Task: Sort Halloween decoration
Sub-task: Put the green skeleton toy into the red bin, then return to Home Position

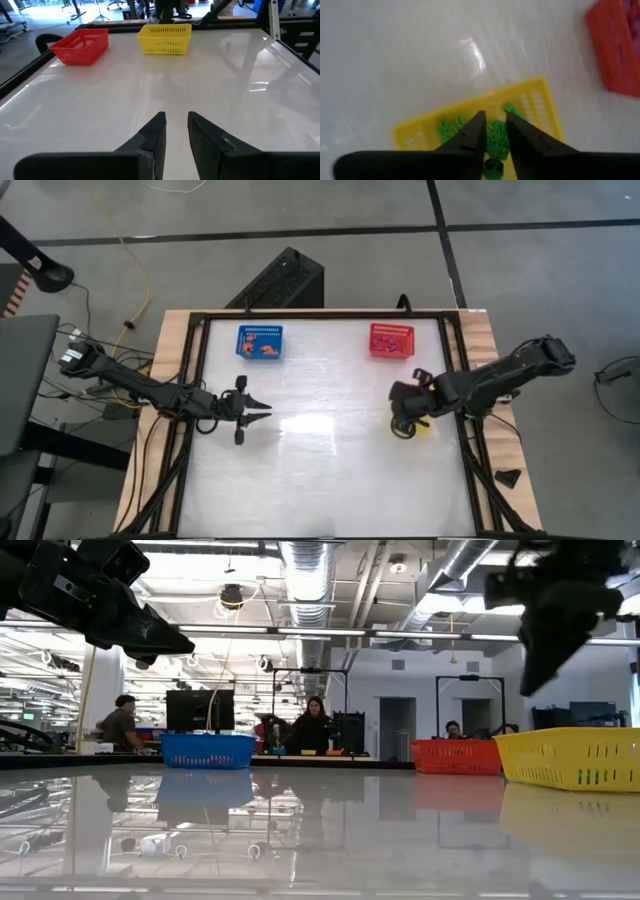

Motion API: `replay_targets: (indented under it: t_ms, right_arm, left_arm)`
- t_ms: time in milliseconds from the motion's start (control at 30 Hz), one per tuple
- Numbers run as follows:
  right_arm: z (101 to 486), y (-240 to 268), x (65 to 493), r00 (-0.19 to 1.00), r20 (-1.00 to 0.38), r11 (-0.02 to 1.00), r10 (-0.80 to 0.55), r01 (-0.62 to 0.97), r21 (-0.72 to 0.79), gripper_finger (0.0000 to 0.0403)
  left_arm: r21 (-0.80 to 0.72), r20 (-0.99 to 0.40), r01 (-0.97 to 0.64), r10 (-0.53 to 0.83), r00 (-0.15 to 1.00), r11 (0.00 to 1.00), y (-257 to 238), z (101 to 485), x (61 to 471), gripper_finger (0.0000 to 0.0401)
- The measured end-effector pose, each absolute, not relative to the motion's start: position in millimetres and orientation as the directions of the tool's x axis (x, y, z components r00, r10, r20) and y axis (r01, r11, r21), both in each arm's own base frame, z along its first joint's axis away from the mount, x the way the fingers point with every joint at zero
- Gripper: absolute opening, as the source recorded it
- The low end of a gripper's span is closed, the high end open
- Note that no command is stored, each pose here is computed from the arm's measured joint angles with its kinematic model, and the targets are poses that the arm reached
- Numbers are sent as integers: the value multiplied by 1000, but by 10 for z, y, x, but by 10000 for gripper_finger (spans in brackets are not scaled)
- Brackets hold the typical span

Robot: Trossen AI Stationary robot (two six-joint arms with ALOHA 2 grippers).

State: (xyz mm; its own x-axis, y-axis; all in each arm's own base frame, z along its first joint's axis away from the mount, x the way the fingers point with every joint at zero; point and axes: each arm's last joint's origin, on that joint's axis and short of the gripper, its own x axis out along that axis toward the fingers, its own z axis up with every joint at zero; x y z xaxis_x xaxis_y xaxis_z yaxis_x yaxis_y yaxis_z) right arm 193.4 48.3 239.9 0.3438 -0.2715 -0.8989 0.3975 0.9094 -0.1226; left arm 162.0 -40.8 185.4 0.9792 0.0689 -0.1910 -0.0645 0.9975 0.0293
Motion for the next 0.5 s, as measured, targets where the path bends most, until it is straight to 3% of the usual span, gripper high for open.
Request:
replay_targets:
  t_ms: [300,400,500]
  right_arm:
    - [2264,288,1750,308,-903,865,-300,487,-121,231]
    - [2306,261,1756,330,-895,876,-299,466,-121,255]
    - [2432,267,1799,428,-859,900,-279,428,-80,261]
  left_arm:
    - [30,-190,-72,76,979,997,-406,1855,1620,70]
    - [37,-190,-71,77,979,997,-406,1855,1620,70]
    - [72,-164,-64,75,984,995,-398,1896,1594,70]
